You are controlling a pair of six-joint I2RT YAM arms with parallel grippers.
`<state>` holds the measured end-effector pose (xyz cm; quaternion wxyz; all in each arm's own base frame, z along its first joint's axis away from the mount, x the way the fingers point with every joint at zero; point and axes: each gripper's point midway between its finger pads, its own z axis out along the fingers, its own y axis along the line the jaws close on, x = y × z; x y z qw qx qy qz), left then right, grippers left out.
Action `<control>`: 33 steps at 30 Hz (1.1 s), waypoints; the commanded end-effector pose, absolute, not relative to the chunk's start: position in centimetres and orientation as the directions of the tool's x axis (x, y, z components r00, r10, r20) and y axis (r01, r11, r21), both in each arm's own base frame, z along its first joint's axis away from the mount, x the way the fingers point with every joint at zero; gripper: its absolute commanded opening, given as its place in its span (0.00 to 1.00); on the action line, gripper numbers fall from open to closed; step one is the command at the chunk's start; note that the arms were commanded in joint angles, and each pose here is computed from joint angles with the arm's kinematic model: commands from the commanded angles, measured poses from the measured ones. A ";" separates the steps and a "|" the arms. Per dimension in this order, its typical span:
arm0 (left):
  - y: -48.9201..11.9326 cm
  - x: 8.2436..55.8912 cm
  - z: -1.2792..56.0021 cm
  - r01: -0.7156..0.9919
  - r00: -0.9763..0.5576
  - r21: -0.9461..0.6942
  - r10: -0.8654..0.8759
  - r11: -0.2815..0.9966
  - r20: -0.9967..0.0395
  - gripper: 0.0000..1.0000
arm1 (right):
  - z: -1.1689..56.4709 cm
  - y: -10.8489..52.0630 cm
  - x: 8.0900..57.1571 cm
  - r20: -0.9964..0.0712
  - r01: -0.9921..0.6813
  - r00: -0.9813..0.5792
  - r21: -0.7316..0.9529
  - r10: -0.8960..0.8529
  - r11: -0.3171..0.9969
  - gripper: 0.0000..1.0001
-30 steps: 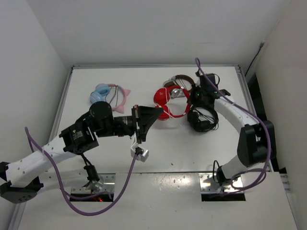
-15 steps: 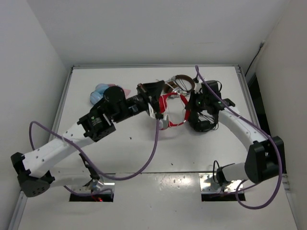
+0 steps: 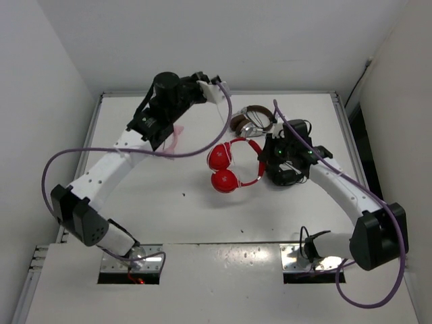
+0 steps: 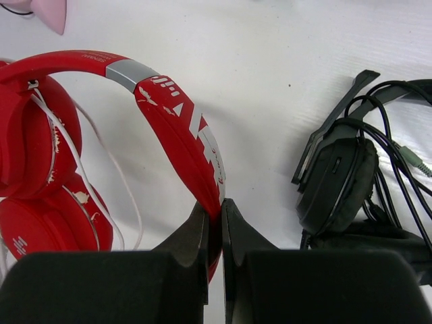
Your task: Wrap the headphones
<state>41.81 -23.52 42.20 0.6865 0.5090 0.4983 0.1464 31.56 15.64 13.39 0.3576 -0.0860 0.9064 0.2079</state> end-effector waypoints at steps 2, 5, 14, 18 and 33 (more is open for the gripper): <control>-20.3 45.5 43.2 0.300 0.334 0.752 0.674 0.587 -0.659 0.00 | 17.4 16.9 32.2 -0.763 -0.376 -0.645 0.355 0.034 0.856 0.00; -20.0 47.5 40.4 0.354 0.262 0.728 0.685 0.587 -0.680 0.00 | 18.0 17.8 31.8 -0.766 -0.411 -0.643 0.370 0.023 0.833 0.00; -18.7 51.2 33.0 0.491 0.065 0.621 0.685 0.611 -0.725 0.00 | 20.5 20.5 30.5 -0.788 -0.523 -0.615 0.397 -0.012 0.754 0.00; -18.5 51.2 29.9 0.583 -0.031 0.511 0.646 0.631 -0.763 0.00 | 21.7 21.0 31.0 -0.793 -0.526 -0.609 0.415 0.013 0.742 0.00; -16.5 47.9 21.6 0.656 -0.526 -0.220 0.228 0.722 -0.820 0.00 | 26.6 21.9 35.1 -0.684 -0.388 -0.676 0.646 0.274 0.657 0.00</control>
